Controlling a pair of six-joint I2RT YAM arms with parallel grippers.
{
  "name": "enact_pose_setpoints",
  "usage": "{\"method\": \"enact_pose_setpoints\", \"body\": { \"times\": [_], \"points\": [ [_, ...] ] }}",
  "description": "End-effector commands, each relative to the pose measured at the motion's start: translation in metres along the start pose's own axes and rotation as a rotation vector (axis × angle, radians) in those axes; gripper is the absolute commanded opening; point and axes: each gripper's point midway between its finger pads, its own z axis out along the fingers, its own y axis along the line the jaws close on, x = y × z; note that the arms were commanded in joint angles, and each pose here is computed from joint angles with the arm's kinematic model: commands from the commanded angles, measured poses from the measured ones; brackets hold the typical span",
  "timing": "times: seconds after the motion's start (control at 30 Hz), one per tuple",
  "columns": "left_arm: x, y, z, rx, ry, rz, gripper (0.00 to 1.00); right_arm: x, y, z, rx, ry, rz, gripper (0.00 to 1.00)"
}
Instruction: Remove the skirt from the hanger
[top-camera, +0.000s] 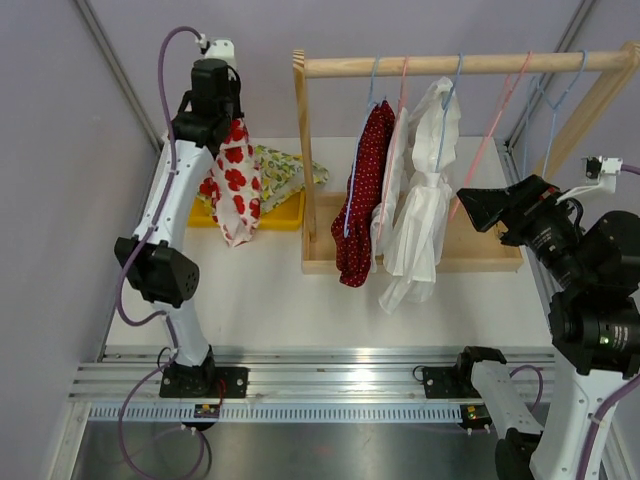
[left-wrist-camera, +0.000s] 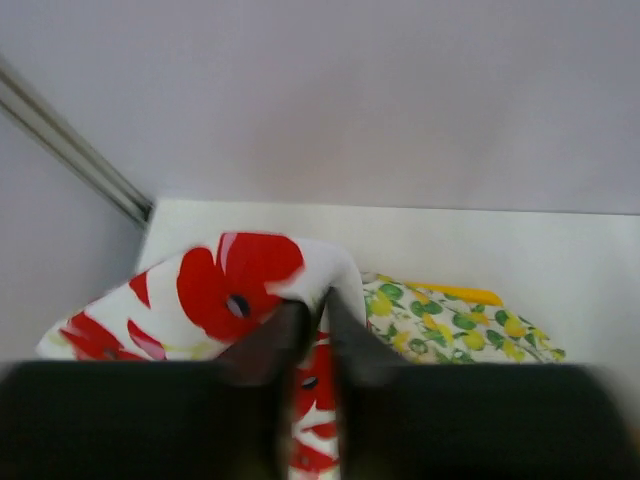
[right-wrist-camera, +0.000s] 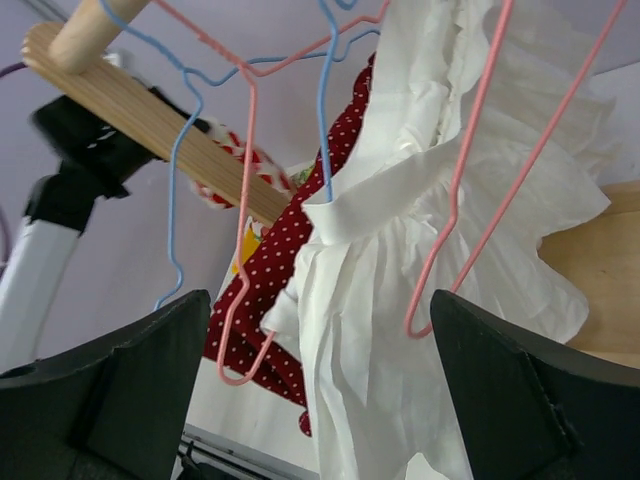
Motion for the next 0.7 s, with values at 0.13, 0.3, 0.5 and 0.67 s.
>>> {"method": "enact_pose_setpoints", "body": {
  "times": [0.13,0.3,0.5,0.67],
  "points": [
    [0.082,-0.026,0.030,0.096,0.192,-0.127,0.99,-0.003,0.053,-0.015,-0.244,0.032,-0.012,1.00],
    [0.083,-0.005,-0.015,0.059,0.140,-0.138,0.99,-0.008,0.047,0.012,-0.271,0.059,0.013,1.00],
    [0.073,0.001,-0.103,0.154,0.052,-0.197,0.99,-0.038,0.037,0.054,-0.258,0.019,0.002,0.99],
    [0.094,-0.005,-0.166,0.241,0.036,-0.240,0.99,-0.050,0.014,0.093,-0.208,0.006,0.013,0.97]
  ]
}}
